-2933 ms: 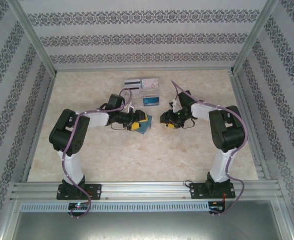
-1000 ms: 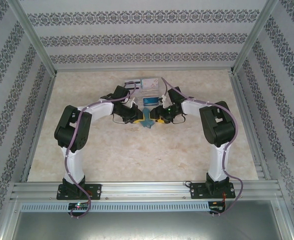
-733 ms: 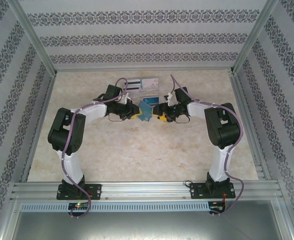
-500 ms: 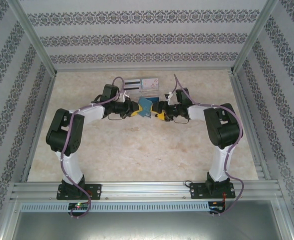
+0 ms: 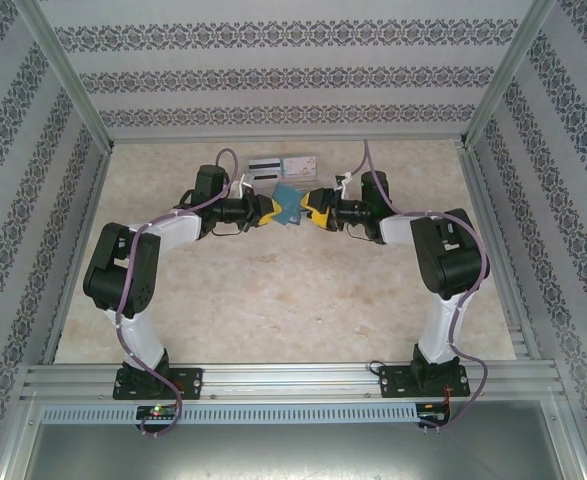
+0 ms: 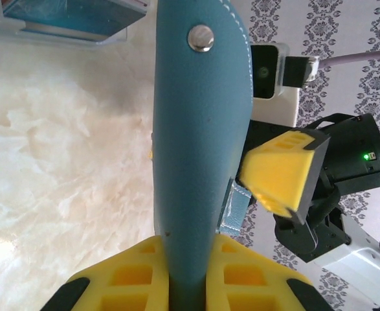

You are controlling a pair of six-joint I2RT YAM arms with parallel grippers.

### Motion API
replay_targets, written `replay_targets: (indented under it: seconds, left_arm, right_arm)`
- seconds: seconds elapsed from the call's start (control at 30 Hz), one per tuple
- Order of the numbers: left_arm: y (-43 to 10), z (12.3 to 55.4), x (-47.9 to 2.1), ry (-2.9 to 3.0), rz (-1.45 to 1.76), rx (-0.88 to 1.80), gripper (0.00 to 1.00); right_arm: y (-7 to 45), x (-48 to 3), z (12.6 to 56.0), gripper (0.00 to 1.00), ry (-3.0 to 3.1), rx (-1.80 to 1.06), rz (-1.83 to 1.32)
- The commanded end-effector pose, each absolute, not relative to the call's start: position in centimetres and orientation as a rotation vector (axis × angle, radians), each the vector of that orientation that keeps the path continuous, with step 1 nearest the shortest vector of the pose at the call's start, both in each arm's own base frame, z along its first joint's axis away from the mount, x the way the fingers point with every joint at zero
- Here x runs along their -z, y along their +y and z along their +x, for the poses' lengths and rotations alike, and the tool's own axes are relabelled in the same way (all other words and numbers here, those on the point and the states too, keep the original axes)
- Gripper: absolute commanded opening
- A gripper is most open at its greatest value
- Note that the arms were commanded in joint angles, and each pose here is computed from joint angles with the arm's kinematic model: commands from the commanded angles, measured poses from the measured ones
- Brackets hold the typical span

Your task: Put the credit cards into the card holder

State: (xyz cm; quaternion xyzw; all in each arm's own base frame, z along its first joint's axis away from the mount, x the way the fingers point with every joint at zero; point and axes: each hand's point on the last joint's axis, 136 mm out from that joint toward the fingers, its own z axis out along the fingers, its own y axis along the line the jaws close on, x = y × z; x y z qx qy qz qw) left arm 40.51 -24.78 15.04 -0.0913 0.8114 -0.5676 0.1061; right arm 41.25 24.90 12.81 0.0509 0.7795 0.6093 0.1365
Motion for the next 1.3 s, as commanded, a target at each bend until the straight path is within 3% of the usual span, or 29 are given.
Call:
replay_targets:
  seconds: [0.0,0.2,0.4,0.57,0.67,0.83,0.9,0.97,1.07,1.17,1.27]
  left_arm:
    - [-24.8,40.5,-17.5,2.318,-0.184,1.729,0.00]
    - [-24.8,40.5,-18.1,2.291,-0.190,1.772,0.00]
    - [-25.0,40.4,-19.1,2.261,-0.187,1.816,0.00]
    - [-24.9,40.1,-18.6,2.285,-0.195,1.812,0.00]
    - [-24.9,40.0,-18.3,2.295,-0.197,1.805,0.00]
    - [-24.6,39.6,-17.3,2.335,-0.207,1.762,0.00]
    - [-24.5,39.4,-16.5,2.364,-0.220,1.737,0.00]
    - [-24.3,39.1,-15.7,2.395,-0.232,1.707,0.16]
    - [-23.6,38.6,-14.0,2.472,-0.252,1.611,0.47]
    - [-22.7,38.3,-12.9,2.518,-0.272,1.522,0.61]
    - [-20.4,38.3,-11.6,2.569,-0.340,1.355,0.63]
  right_arm:
    - [24.6,-16.6,41.1,0.71,2.133,-1.782,0.030]
    - [24.9,-16.2,40.8,0.78,2.154,-1.800,0.011]
    - [26.6,-14.7,41.1,0.79,2.185,-1.825,0.010]
    - [29.1,-16.3,40.7,0.78,2.161,-1.857,-0.079]
    - [29.5,-16.9,40.8,0.66,2.150,-1.856,-0.093]
    - [28.9,-16.8,40.7,0.28,2.158,-1.837,-0.090]
    - [28.5,-16.8,40.6,0.20,2.161,-1.819,-0.089]
    - [28.1,-16.6,40.5,0.17,2.183,-1.783,-0.087]
    - [27.5,-16.2,39.8,0.11,2.250,-1.685,-0.118]
    - [26.3,-15.4,38.9,0.09,2.354,-1.513,-0.167]
    - [23.9,-13.1,36.9,0.09,2.605,-0.989,-0.341]
